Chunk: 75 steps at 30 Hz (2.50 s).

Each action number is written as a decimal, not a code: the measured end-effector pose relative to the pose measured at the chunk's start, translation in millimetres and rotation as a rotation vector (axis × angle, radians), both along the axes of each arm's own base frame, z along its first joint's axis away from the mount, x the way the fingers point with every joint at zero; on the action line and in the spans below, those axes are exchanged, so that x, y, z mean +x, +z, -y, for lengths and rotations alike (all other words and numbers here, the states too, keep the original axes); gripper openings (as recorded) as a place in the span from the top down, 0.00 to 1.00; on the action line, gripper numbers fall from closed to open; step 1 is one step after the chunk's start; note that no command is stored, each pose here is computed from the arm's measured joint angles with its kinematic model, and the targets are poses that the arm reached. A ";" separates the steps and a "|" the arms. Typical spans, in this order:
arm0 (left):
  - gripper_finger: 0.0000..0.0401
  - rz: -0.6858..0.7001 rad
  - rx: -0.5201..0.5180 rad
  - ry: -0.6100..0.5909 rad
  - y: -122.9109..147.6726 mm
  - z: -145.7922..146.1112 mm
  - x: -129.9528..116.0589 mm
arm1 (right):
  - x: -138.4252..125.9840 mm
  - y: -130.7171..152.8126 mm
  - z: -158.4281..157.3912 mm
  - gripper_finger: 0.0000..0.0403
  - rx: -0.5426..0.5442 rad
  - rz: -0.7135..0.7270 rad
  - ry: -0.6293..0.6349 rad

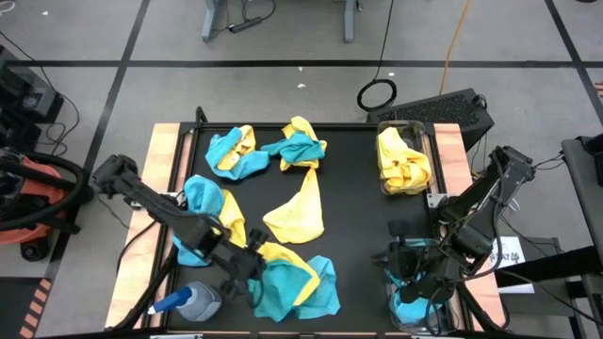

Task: Sort microfiber towel by color & place in baskets
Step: Put the blue towel into the bottom transparent bin

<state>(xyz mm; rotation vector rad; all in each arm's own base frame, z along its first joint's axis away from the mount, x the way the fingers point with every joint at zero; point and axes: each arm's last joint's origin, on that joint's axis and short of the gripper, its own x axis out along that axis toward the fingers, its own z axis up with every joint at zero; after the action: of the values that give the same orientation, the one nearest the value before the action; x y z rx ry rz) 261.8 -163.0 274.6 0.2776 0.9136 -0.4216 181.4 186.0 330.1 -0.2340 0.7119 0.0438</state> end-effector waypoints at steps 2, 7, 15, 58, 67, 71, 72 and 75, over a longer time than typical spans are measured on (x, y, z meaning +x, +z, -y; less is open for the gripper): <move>0.97 0.046 -0.014 -0.017 12.8 -2.0 -7.2 | 2.7 -3.0 0.1 0.81 -0.019 0.032 -0.013; 0.96 0.092 -0.027 -0.015 24.9 -5.3 -14.7 | 12.2 -12.0 3.0 0.62 -0.006 0.066 -0.037; 0.76 0.074 0.019 0.001 8.9 0.5 -2.5 | 21.8 -25.1 11.2 0.47 -0.017 0.062 -0.066; 0.98 -0.118 0.229 -0.031 -72.2 4.8 38.8 | 31.6 -36.3 3.9 0.51 -0.059 0.049 -0.039; 0.99 -0.027 0.230 -0.024 -23.6 -3.9 25.3 | 32.8 -35.2 3.0 0.51 -0.046 0.063 -0.040; 0.99 0.097 0.198 -0.020 23.9 -6.3 11.6 | 38.6 -31.3 2.8 0.51 -0.014 0.100 -0.027; 0.99 0.130 0.186 -0.027 34.1 -6.6 7.9 | 40.6 -30.2 2.8 0.51 -0.003 0.106 -0.014; 1.00 0.212 0.156 -0.044 57.3 -8.0 -1.3 | 48.2 -28.3 2.5 0.51 0.011 0.134 0.017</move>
<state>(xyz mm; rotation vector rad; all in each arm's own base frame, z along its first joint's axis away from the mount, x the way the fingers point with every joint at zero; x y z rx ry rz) 260.5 -155.0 331.9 0.4767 0.7344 -0.3549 229.6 183.5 301.9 -0.2304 0.5765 0.0481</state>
